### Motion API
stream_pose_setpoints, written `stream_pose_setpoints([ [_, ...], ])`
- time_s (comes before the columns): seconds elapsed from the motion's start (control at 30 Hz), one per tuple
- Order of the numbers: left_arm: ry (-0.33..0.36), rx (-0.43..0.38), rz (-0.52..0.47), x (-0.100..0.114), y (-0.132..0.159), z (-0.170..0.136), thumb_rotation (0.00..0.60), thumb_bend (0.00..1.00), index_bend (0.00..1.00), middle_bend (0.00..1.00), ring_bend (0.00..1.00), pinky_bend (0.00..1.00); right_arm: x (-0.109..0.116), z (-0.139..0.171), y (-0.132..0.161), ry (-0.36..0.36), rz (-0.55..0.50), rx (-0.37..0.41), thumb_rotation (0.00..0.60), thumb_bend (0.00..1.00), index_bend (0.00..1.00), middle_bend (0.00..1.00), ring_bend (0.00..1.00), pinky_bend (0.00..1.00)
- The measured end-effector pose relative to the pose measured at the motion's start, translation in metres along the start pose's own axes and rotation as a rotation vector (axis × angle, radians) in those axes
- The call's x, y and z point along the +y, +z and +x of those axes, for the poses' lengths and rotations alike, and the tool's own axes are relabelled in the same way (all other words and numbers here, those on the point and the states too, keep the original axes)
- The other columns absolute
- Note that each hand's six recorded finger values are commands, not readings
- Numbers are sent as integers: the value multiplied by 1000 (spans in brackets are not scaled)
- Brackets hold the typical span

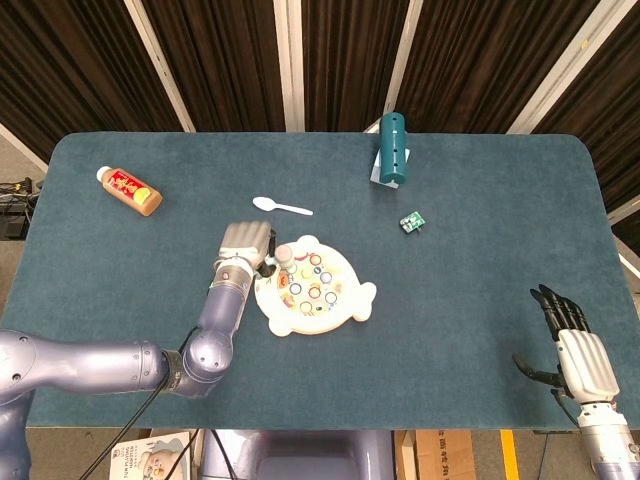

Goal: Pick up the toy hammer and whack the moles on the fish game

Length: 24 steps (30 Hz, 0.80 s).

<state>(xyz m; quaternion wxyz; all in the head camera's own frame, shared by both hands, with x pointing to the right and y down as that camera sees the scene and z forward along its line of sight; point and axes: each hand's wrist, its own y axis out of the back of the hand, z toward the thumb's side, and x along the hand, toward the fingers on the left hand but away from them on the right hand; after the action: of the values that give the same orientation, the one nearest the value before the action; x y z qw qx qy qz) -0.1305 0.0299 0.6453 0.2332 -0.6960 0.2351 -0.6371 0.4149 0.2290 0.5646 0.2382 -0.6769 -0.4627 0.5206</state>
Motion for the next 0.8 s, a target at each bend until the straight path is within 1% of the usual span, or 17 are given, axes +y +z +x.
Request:
stream_pose_setpoints([
  [0.47, -13, 15, 26, -12, -2, 4, 600, 648, 682, 569, 409, 507, 1, 0, 0, 0, -4, -1, 600, 242, 0, 0, 0, 0],
  [0.8, -11, 13, 29, -14, -2, 4, 600, 649, 680, 569, 409, 507, 1, 1, 0, 0, -5, 0, 600, 241, 0, 0, 0, 0],
])
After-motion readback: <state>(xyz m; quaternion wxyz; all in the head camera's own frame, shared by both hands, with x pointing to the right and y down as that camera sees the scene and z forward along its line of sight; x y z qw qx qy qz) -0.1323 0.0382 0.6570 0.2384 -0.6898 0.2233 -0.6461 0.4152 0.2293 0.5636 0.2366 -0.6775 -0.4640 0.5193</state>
